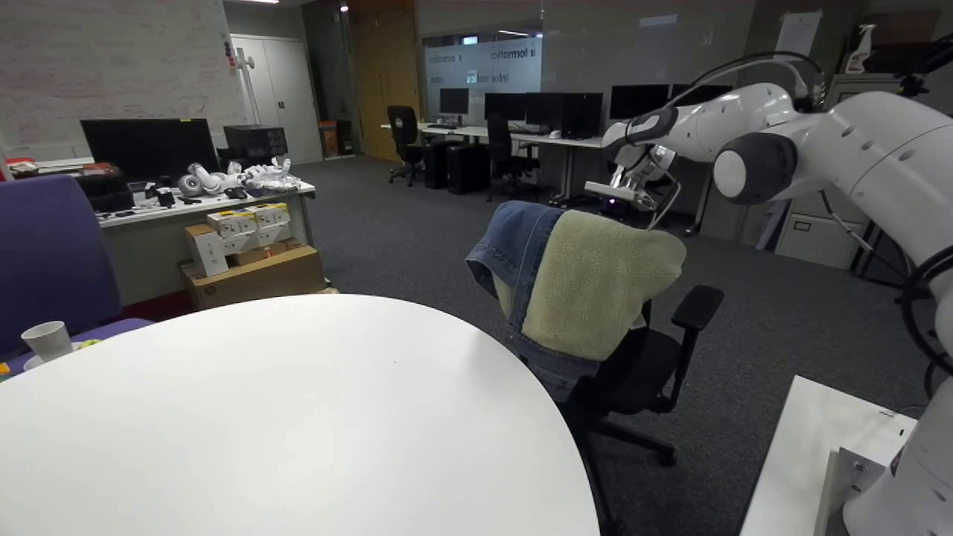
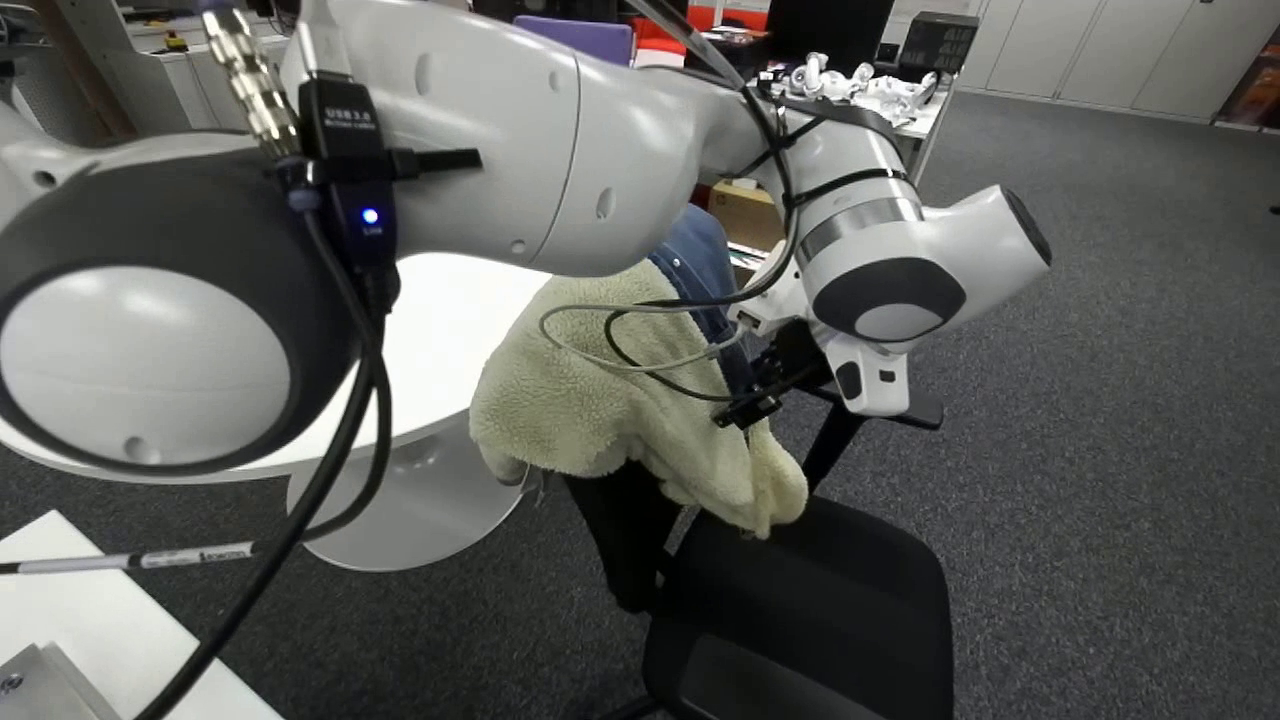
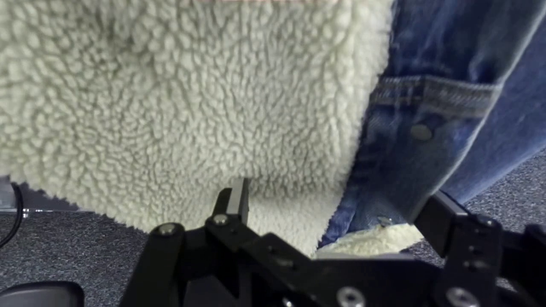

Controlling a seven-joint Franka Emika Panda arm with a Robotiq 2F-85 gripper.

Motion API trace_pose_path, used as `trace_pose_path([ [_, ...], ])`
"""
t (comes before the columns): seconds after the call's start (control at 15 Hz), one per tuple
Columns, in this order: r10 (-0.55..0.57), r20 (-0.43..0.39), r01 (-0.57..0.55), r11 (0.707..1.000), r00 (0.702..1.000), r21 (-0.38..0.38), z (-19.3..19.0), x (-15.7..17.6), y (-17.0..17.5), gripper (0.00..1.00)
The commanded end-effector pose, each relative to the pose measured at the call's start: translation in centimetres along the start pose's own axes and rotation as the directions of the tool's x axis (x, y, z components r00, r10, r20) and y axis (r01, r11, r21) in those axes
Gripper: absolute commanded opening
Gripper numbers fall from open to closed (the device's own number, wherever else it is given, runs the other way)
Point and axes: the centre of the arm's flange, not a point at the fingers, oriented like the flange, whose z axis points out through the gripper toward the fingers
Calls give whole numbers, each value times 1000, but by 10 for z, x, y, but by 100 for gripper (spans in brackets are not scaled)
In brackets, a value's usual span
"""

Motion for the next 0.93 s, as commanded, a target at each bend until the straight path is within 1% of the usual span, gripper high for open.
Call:
trace_pose_path([
  [0.0,64,47,-63,998,997,-16,-11,30,-22,100],
  [0.13,54,88,-51,998,995,-43,-9,28,-18,100],
  [0.27,-4,162,20,995,987,-97,-10,18,-13,100],
  [0.4,-39,191,62,991,981,-116,-11,2,-10,100],
  [0.67,-86,193,102,992,977,-71,-20,-14,-17,100],
  [0.87,-99,173,106,994,980,-34,-34,-18,-28,100],
])
